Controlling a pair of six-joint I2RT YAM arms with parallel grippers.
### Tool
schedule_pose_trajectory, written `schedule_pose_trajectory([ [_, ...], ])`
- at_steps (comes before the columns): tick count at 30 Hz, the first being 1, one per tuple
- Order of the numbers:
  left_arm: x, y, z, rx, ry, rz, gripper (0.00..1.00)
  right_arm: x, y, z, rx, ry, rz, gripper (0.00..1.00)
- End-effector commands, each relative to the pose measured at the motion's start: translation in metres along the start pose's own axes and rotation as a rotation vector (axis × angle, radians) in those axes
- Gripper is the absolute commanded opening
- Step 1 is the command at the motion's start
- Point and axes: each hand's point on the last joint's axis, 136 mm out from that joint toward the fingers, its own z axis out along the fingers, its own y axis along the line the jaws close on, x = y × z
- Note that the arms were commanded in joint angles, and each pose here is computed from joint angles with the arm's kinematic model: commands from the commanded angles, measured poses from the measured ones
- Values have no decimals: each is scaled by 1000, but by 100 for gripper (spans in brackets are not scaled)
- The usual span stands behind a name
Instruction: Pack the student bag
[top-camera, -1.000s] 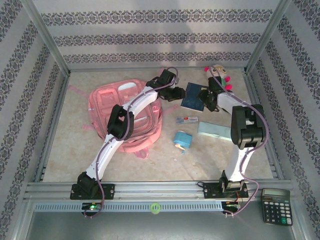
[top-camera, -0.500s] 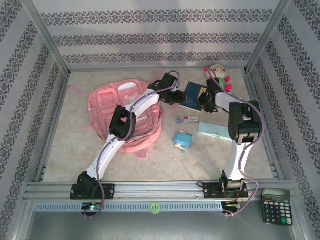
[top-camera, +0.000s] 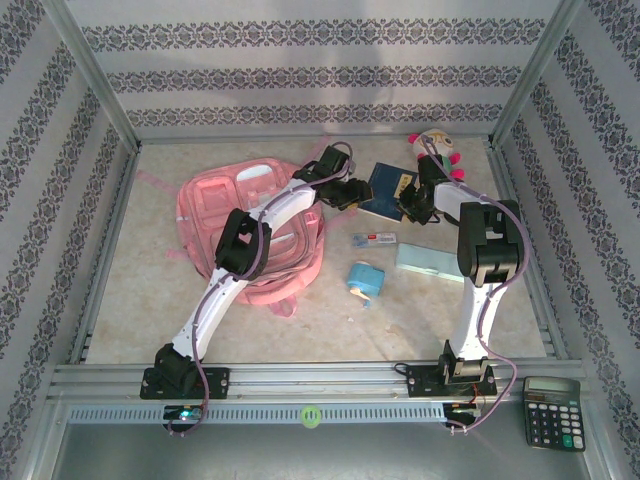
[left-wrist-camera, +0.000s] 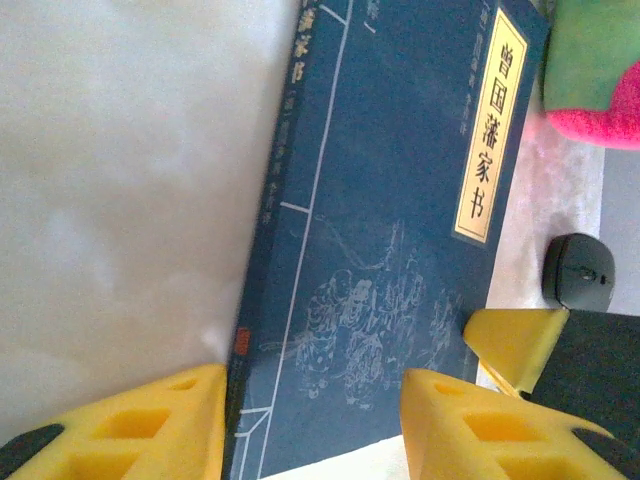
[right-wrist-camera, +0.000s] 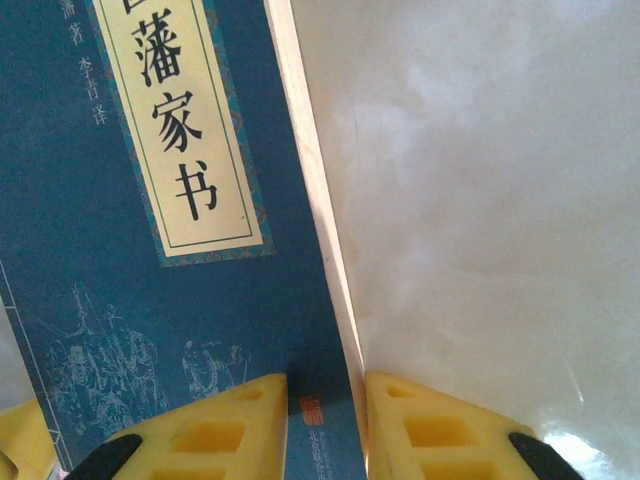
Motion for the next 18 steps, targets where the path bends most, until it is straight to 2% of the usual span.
schedule_pose_trajectory([
  [1,28,-110,-24,300,85,79,47,31,52,8,-240,114,-34,23],
  [10,44,-99,-32,300,105,74,46,38,68,-14,-387,82,-42,22],
  [18,44,-85,-17,316,86,36,46,45,59,-4,-359,97,-34,21],
])
